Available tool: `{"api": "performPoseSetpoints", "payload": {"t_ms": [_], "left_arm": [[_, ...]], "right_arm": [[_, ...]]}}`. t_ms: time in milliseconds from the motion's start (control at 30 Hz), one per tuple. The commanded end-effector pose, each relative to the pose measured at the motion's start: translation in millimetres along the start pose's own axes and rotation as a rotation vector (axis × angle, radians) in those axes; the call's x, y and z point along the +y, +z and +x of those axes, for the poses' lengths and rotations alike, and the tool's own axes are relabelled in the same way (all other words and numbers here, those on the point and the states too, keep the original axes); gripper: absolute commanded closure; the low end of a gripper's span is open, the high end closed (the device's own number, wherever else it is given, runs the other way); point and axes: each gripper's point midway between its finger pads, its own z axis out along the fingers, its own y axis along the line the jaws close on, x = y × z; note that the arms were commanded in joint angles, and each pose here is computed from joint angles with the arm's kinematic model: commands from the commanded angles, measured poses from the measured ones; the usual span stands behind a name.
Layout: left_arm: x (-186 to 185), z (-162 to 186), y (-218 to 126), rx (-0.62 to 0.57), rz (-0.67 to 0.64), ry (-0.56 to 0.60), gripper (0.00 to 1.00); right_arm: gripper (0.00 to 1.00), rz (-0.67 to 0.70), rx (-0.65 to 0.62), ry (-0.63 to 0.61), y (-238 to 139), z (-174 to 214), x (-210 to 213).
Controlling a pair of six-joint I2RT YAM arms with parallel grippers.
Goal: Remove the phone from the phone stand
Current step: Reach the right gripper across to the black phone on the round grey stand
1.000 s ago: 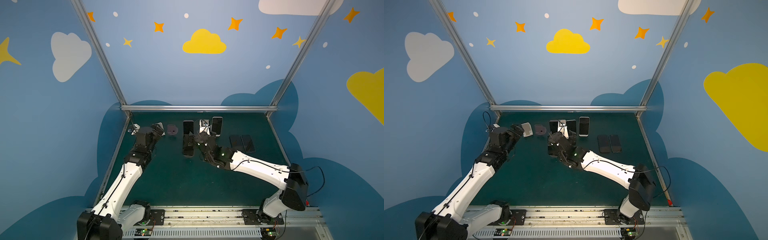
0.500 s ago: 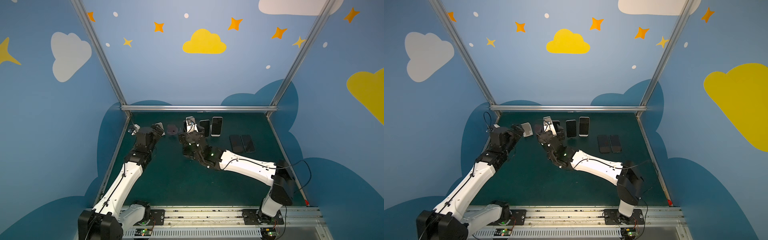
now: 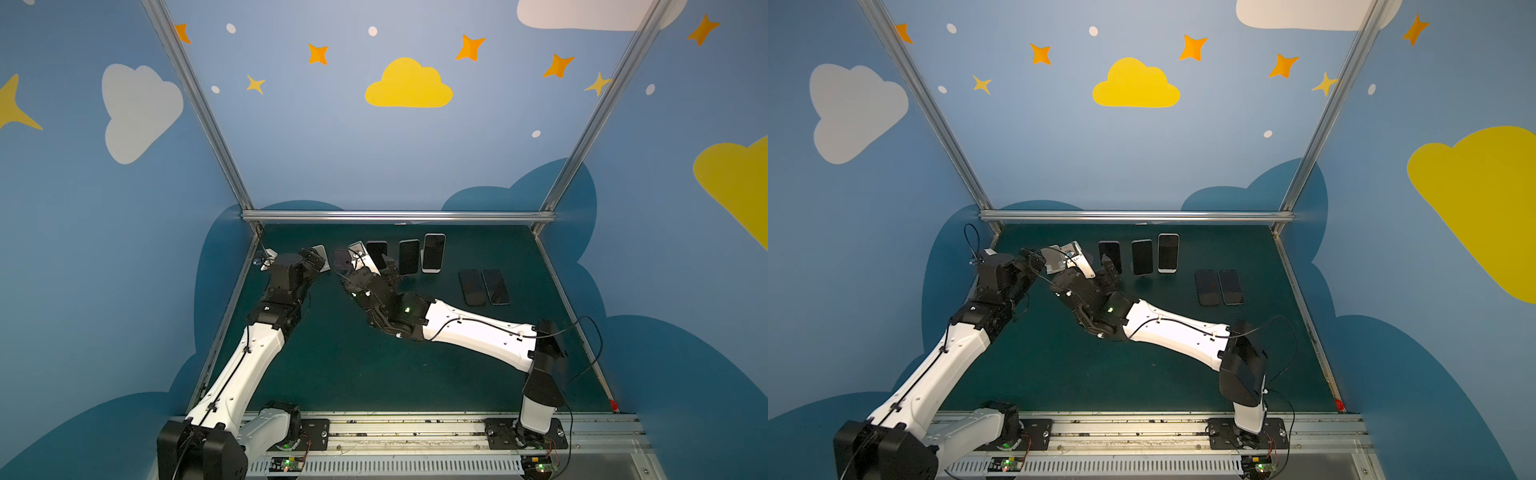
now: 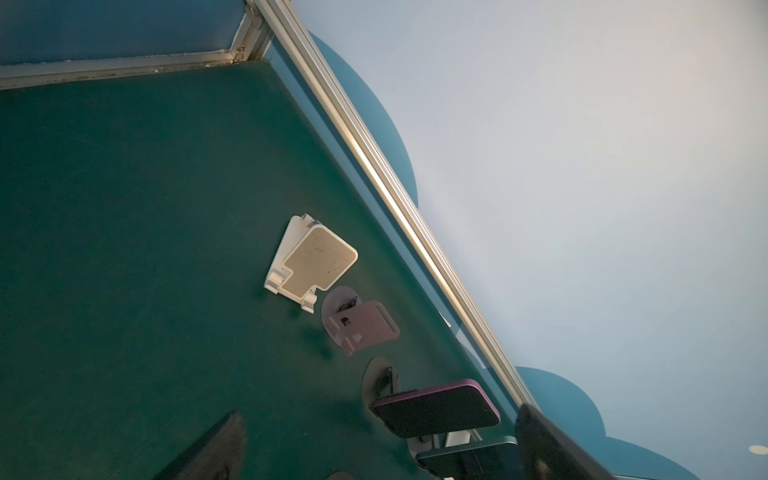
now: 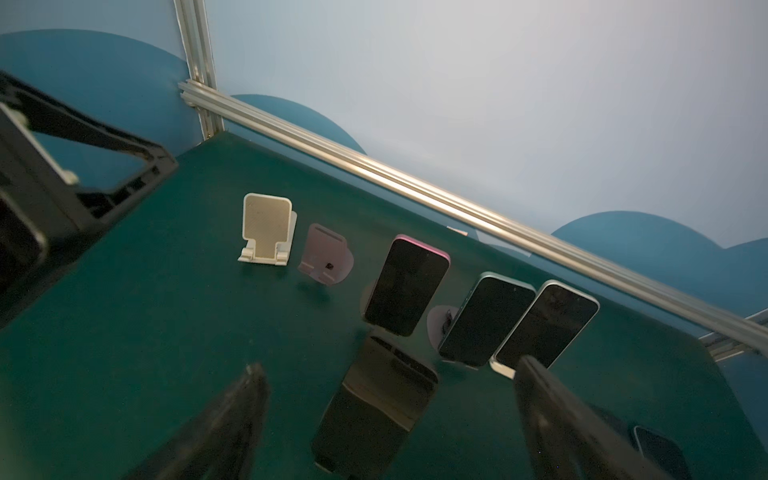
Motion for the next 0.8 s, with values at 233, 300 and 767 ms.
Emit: {"api": "performPoseSetpoints", "payload": {"t_ms": [233,300,767], "left_arm": [[-2,-3,2,-0.006,0.005,0.0,0.0],[-1,-1,3,0.0,0.005,0.0,0.0],[-4,0,3,0.01,0.014,-0.008,0.0]], "right_arm": [[0.07,-0.101,0.165,0.331,13,16,-21],[0.07,-0.108,0.184,0.379,19,20,-24],[0.07,0.053,0.215,0.402,66,49,-22]]}}
